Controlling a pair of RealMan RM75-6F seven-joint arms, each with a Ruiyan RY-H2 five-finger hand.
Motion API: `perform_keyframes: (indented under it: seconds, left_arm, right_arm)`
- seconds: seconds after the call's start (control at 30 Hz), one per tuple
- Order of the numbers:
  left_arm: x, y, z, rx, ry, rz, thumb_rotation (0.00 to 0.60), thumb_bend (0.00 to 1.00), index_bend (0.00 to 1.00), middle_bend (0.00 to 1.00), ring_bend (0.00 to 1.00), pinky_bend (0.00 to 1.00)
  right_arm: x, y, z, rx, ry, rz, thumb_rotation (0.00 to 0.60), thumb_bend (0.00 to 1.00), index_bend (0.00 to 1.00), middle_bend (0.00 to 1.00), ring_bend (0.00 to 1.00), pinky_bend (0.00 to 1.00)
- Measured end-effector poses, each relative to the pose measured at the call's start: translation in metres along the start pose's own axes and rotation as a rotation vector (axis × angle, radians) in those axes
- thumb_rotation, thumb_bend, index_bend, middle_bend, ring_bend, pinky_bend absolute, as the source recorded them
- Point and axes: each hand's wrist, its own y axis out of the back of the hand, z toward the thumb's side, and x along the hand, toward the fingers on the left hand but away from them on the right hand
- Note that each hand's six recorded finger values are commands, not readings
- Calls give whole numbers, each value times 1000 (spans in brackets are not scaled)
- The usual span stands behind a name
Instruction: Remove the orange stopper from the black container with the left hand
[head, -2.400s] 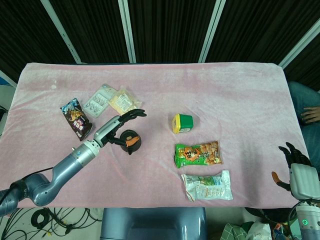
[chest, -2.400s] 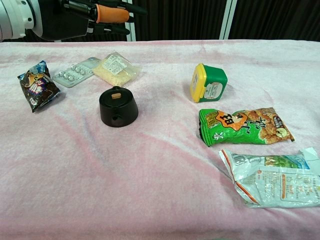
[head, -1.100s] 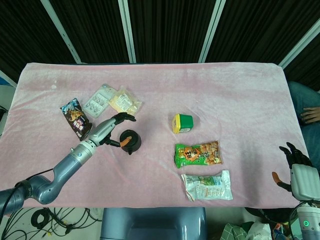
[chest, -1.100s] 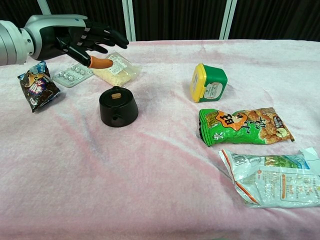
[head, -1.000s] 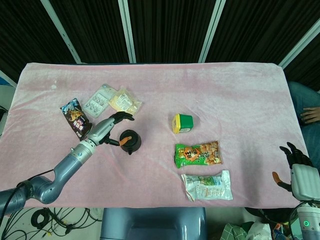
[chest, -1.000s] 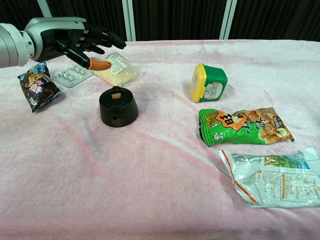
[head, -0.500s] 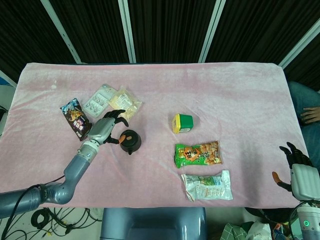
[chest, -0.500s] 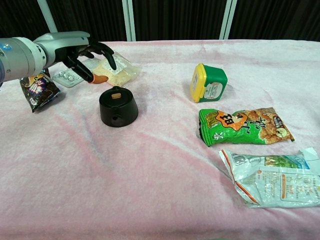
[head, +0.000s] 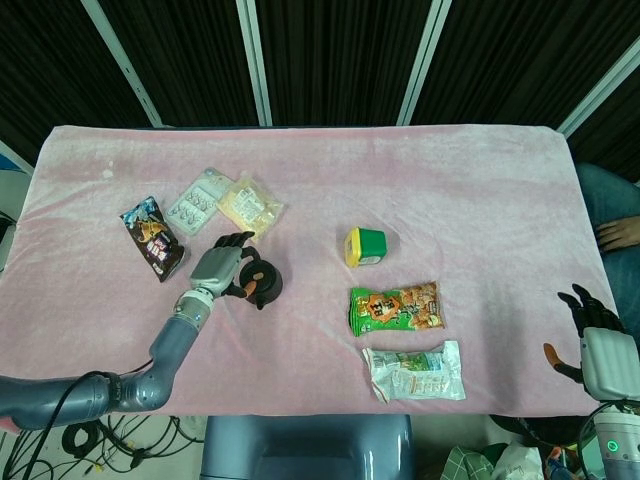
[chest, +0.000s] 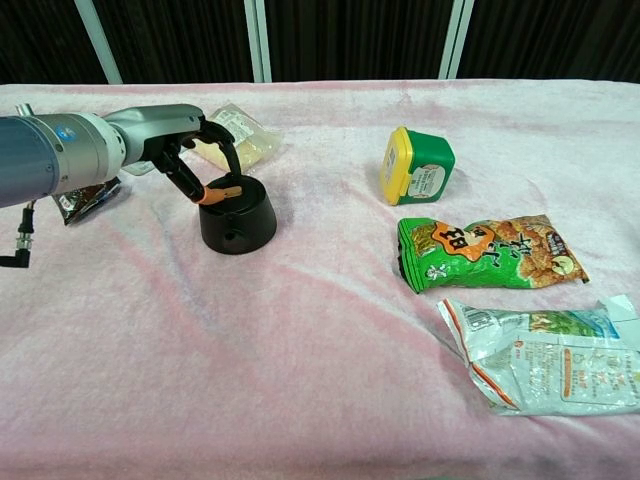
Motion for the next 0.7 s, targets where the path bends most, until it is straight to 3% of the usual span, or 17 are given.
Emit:
perform_keyframes:
  seconds: [0.33, 0.7]
  left_arm:
    - [3, -10, 10, 18, 1, -14, 600, 358, 445, 45, 0, 0]
    - [5, -7, 9, 24, 26, 9, 600, 358, 446, 50, 0, 0]
  right_arm:
    - [0, 0, 0, -5, 0, 3, 600, 204, 182, 68, 137, 186]
    - [0, -1, 0, -5, 1, 6, 600, 204, 182, 68, 137, 186]
